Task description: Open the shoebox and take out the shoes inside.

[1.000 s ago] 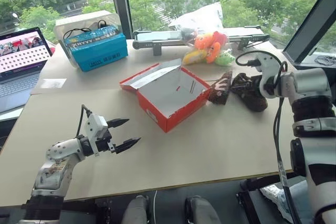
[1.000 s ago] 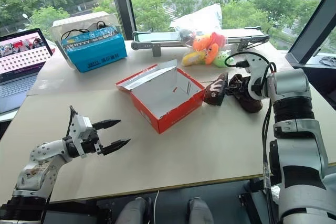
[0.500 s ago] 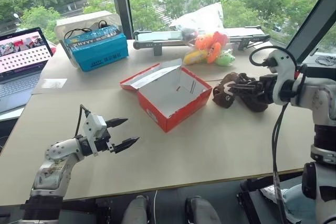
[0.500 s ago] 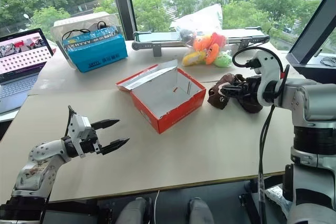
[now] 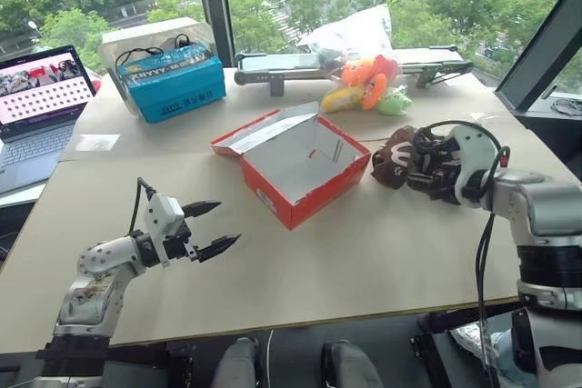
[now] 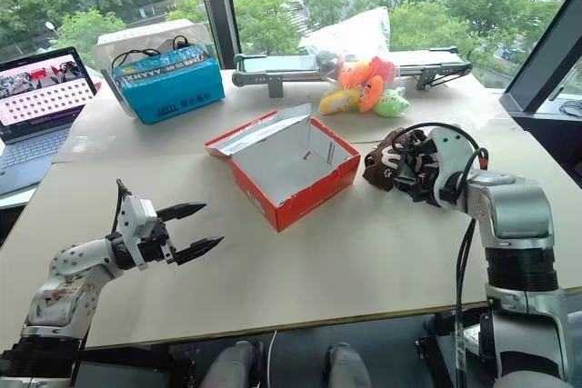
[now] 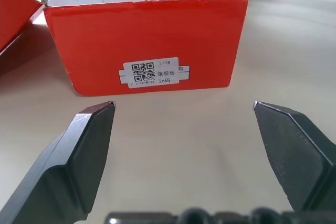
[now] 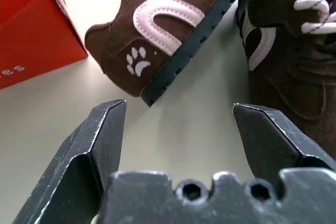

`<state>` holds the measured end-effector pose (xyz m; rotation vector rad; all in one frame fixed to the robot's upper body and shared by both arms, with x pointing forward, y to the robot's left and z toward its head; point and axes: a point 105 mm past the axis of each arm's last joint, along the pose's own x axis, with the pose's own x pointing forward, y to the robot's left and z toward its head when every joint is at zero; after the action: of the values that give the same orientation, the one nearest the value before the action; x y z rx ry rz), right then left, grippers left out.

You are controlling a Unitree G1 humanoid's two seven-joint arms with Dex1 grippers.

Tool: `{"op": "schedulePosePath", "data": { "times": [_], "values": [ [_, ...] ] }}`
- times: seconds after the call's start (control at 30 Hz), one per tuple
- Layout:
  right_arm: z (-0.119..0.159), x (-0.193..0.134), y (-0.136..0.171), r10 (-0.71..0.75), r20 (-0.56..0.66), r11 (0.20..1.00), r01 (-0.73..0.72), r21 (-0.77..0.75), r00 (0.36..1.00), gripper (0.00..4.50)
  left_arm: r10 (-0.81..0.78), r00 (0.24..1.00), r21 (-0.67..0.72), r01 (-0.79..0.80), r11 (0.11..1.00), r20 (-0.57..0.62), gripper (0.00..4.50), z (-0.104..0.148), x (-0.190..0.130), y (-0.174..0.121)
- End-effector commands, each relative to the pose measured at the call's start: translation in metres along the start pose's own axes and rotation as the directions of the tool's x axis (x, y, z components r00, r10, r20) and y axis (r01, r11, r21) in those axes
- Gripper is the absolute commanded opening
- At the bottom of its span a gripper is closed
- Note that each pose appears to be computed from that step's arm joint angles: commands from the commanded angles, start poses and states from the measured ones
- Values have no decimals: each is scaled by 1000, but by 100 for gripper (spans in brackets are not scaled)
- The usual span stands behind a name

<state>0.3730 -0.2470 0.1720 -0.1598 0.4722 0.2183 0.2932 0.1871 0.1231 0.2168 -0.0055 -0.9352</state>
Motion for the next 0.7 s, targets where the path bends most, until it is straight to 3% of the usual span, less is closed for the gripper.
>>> {"op": "schedulePosePath", "data": {
  "times": [0.03,0.27,0.43,0.63,0.7],
  "values": [
    [25,1,-9,-58,81,998,60,-25,995,385,13,1000,31,-13,999,12,450,5,-2,3],
    [27,0,-24,-153,107,981,164,-100,982,385,40,999,37,-41,998,19,450,8,-4,6],
    [21,-32,-25,-178,274,979,198,-44,945,385,172,984,28,-173,984,38,450,8,-16,20],
    [-18,-61,-39,-336,249,935,354,-29,908,385,385,919,20,-387,922,82,450,9,-29,41],
    [-42,-62,-36,-355,199,933,361,7,913,385,558,828,-5,-559,829,57,450,-4,-40,61]
  ]
}}
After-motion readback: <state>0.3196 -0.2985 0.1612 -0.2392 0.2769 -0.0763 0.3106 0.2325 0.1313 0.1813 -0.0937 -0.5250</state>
